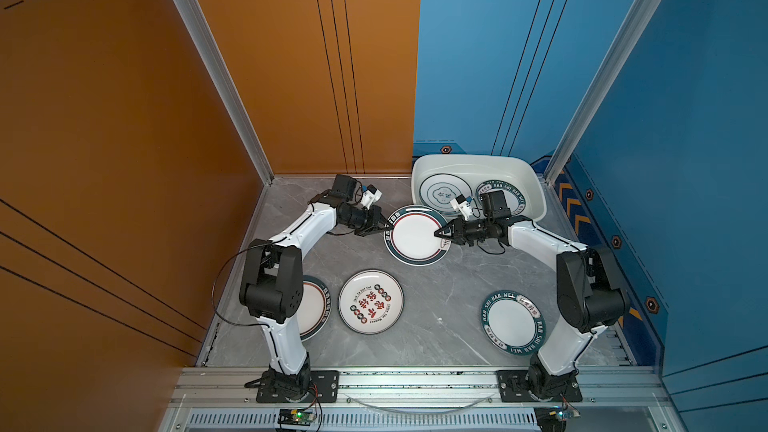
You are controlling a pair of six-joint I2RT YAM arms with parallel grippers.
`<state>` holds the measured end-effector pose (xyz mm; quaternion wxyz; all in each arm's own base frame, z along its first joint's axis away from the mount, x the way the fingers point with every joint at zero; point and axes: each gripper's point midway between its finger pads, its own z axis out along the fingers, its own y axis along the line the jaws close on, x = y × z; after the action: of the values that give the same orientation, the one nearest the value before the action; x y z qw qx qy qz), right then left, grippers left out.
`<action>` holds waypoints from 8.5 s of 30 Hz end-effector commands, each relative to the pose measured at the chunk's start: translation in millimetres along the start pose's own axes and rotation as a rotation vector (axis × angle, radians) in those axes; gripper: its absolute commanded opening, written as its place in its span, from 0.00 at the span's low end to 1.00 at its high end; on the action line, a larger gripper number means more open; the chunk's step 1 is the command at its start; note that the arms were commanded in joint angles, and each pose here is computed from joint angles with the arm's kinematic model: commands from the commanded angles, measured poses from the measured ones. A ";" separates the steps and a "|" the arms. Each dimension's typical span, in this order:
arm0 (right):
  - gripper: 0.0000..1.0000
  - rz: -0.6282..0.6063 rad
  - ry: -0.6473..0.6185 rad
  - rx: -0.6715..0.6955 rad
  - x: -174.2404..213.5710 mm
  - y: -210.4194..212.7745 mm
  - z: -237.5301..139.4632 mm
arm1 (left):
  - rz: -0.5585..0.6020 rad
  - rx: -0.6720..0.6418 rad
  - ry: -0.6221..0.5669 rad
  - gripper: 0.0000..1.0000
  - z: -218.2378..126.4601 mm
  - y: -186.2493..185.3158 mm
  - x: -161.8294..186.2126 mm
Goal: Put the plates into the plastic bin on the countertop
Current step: 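Hold the plate up with left gripper while right grasps its rim, then open the left gripper and carry the plate toward the bin with right, then lower the red-and-green-rimmed plate into the bin with the right gripper, then open the right gripper and lift it out of the bin, then reach the right gripper to the white red-lettered plate and grasp its edge, then tilt the red-lettered plate up with right gripper while left reaches toward it, then grasp the raised plate rim with the left gripper while right holds it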
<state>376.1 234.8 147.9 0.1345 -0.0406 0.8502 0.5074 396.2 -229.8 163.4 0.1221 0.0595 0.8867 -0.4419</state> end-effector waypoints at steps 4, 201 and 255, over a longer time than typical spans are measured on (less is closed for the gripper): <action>0.03 -0.027 0.023 -0.061 5.8 12.3 8.5 | 0.037 -0.010 -0.081 0.02 -17.8 -17.0 -19.3; 0.00 -0.074 0.318 0.210 98.8 -1.8 92.6 | 0.006 -0.290 -0.108 1.00 -100.5 63.7 85.4; 0.32 -0.038 0.098 -0.101 24.1 56.1 9.1 | 0.001 0.190 -0.161 0.00 -20.7 -8.6 50.5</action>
<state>344.3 262.8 161.2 0.0831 -0.0653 0.8570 0.5043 350.0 -208.2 159.2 0.1924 0.0068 0.8429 -0.5024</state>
